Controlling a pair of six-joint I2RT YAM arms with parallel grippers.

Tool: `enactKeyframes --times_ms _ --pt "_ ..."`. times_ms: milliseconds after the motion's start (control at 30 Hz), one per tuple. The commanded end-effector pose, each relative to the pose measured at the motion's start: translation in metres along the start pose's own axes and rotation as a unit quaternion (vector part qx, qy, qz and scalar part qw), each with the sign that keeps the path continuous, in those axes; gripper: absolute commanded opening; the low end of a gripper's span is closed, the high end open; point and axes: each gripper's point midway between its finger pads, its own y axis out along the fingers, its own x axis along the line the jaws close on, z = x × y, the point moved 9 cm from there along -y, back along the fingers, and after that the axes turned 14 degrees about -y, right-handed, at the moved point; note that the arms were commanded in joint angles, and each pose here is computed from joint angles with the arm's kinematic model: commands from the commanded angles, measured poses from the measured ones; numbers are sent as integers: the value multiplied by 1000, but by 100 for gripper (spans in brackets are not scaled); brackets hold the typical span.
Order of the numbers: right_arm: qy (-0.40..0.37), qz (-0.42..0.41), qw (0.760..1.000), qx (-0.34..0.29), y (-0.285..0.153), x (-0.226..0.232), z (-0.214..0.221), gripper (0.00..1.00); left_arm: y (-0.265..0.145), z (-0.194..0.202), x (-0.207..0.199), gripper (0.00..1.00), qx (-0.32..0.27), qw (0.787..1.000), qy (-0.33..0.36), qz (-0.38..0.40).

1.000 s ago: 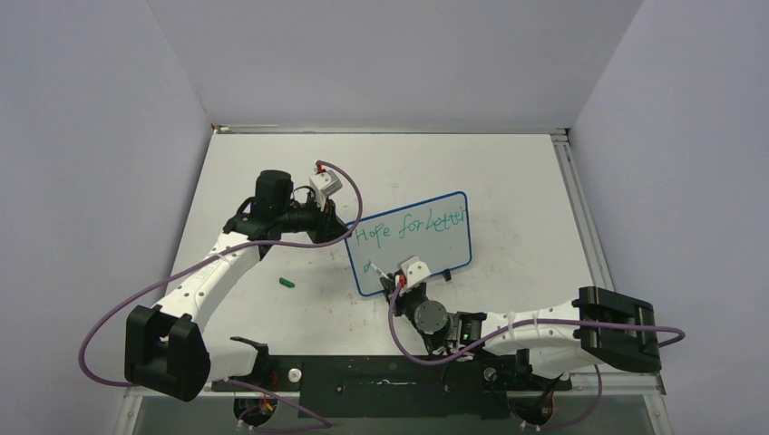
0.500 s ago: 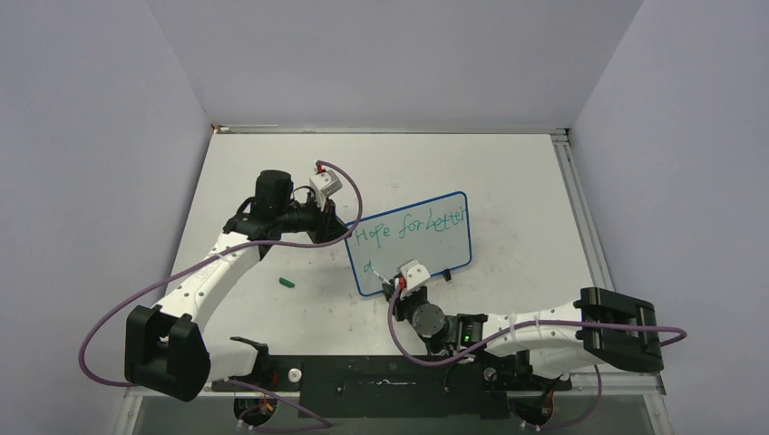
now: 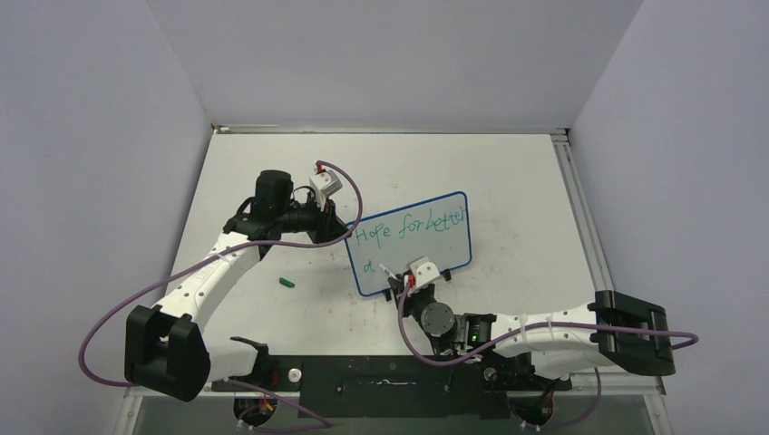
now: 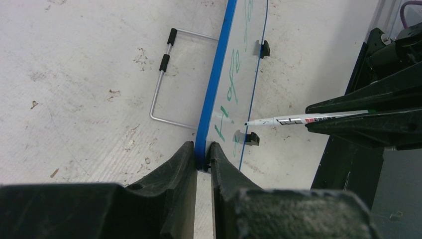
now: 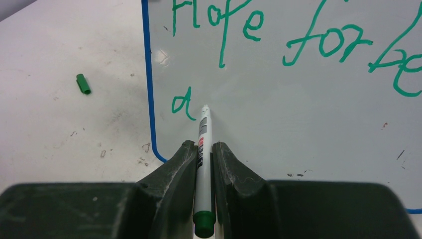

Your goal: Write a sentence on the whiteboard

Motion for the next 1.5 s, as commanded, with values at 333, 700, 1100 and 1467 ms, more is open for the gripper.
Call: enactKeyframes --times_ms 333,700,1100,1467 --pt "4 15 1000 -26 11 4 -9 5 0 2 2 0 18 1000 3 -14" --pt "-5 -5 1000 -11 12 9 -2 5 0 2 2 0 18 1000 4 -13" --pt "-13 7 1000 19 3 3 11 5 0 2 2 0 18 1000 3 -14" --pt "-20 34 999 -14 8 -2 -7 5 0 3 3 0 20 1000 2 -15"
